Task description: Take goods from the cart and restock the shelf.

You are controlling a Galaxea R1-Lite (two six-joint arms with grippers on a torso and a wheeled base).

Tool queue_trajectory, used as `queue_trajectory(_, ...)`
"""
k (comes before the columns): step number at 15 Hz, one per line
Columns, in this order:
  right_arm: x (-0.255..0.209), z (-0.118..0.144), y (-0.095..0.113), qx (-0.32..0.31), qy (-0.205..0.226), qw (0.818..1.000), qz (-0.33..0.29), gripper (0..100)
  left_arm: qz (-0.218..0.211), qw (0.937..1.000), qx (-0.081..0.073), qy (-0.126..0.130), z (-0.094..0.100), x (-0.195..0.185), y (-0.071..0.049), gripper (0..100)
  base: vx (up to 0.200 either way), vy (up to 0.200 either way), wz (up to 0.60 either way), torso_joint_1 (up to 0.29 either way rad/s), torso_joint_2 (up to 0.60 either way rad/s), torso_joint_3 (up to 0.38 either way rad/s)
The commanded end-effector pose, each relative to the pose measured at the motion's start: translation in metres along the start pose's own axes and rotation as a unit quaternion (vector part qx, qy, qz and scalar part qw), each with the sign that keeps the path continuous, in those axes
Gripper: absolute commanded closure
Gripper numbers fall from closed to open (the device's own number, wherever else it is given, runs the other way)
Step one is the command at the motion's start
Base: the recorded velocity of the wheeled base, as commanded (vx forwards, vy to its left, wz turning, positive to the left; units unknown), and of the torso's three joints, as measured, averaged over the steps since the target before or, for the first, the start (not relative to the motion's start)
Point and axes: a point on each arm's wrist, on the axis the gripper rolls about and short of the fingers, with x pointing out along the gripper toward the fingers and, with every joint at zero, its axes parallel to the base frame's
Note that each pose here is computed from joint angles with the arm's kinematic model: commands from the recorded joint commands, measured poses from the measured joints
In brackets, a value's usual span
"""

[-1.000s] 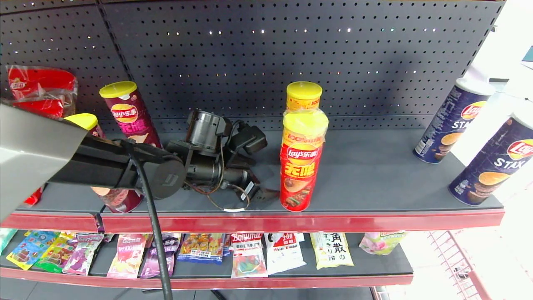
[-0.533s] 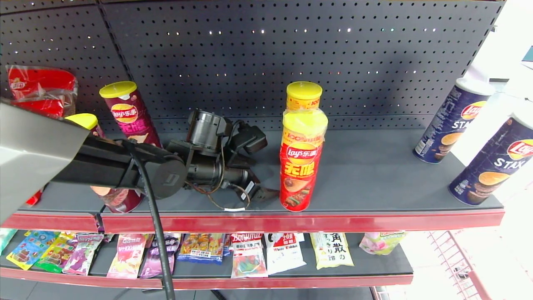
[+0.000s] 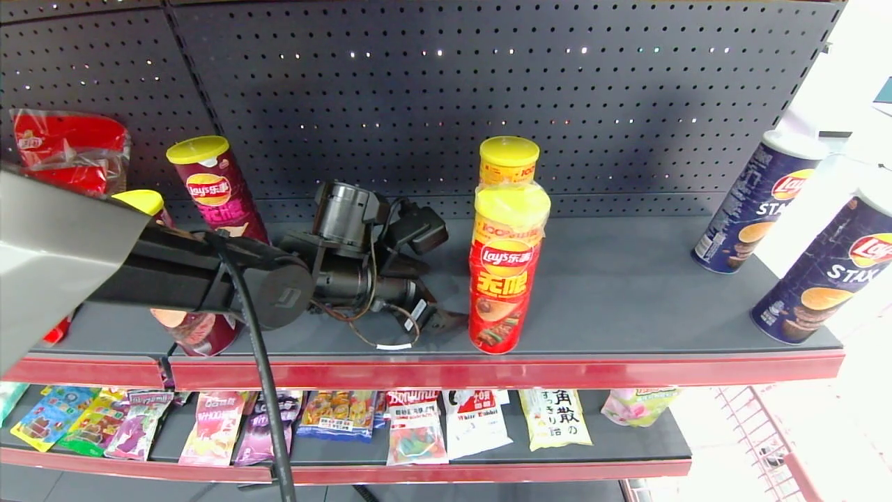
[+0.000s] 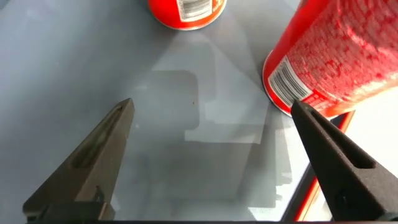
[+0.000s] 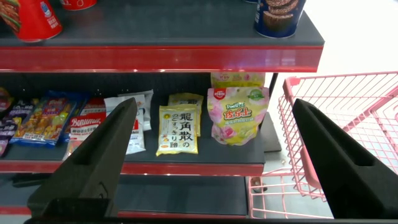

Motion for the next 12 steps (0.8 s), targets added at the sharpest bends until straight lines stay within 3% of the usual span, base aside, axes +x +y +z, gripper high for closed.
queue_trajectory(1, 0.0, -0.0001, 0.0, 0.0, 0.0, 1.0, 0.0, 0, 0.0, 1.0, 0.001, -0.002, 0.001, 0.0003, 0.0002, 0, 0.0, 0.0, 0.0, 0.0, 0.0, 0.0)
queue_trajectory(12, 0.0, -0.0001, 0.0, 0.0, 0.0, 1.0, 0.0, 0, -0.007, 1.0, 0.004, 0.001, 0.0004, -0.0025, -0.006, 0, 0.0, 0.0, 0.0, 0.0, 0.0, 0.0)
